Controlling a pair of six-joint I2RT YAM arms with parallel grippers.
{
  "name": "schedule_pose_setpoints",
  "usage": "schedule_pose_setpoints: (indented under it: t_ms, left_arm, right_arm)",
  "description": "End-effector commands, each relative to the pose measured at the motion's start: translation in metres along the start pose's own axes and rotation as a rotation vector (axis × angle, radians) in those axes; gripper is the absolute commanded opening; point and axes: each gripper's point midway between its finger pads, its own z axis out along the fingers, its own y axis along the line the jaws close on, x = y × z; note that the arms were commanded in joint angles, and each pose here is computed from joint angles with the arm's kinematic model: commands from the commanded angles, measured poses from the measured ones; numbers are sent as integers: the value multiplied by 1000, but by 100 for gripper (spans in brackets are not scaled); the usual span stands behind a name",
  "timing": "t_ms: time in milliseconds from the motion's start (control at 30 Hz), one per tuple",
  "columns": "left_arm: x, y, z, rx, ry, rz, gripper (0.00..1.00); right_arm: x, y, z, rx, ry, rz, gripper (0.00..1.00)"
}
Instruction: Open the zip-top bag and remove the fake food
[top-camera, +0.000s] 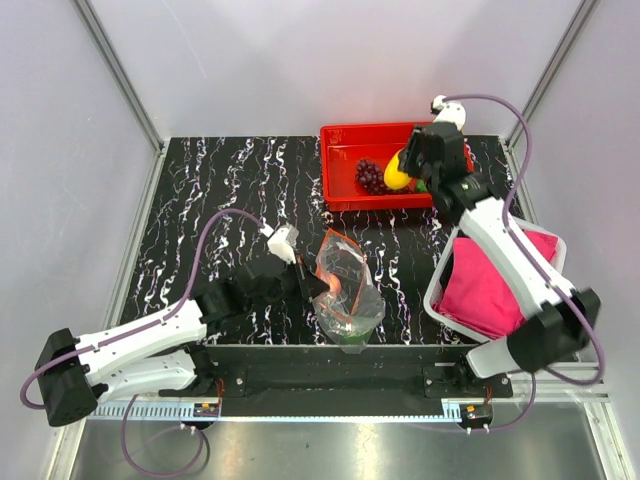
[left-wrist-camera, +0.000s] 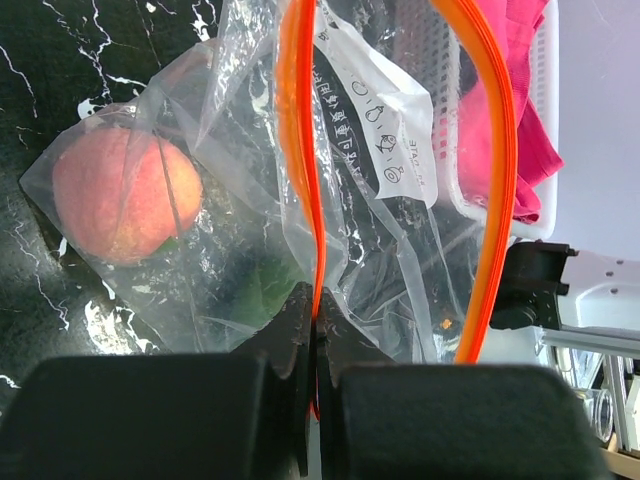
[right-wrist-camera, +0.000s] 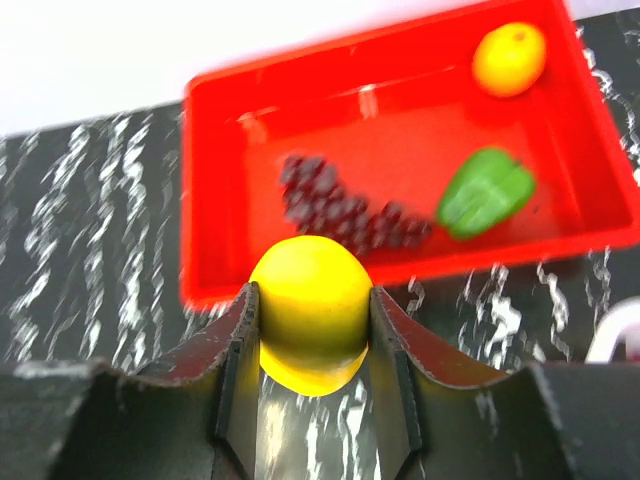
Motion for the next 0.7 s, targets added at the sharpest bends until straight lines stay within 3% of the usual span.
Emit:
schedule_pose_setpoints:
  t_ms: [0, 200, 233, 300, 333, 500, 633, 667]
  left_arm:
    - [-8, -12, 0, 70, -38, 22, 0]
    - [-8, -32, 2, 164, -14, 122, 0]
    - [-8, -34, 1, 171, -10, 140, 0]
    - [-10, -34, -1, 167, -14, 163, 0]
    - [-11, -34, -2, 170, -22, 169, 0]
    - [-11, -36, 0, 202, -41, 166, 0]
    - [-14, -33, 7, 181, -54, 175, 0]
    - [-13, -32, 8, 173, -53, 163, 0]
  right_arm:
    - [-45, 0, 51, -31, -110, 31, 0]
    - [-42, -50, 144, 38, -85, 117, 0]
    - [-21, -60, 170, 54, -38, 135, 0]
    - [-30, -73, 193, 34, -41, 180, 0]
    - [-8, -82, 215, 45, 3, 215, 0]
    - [5, -97, 264, 15, 34, 275, 2]
    - [38, -103, 293, 4, 107, 328, 8]
    - [33, -101, 296, -10, 99, 330, 16]
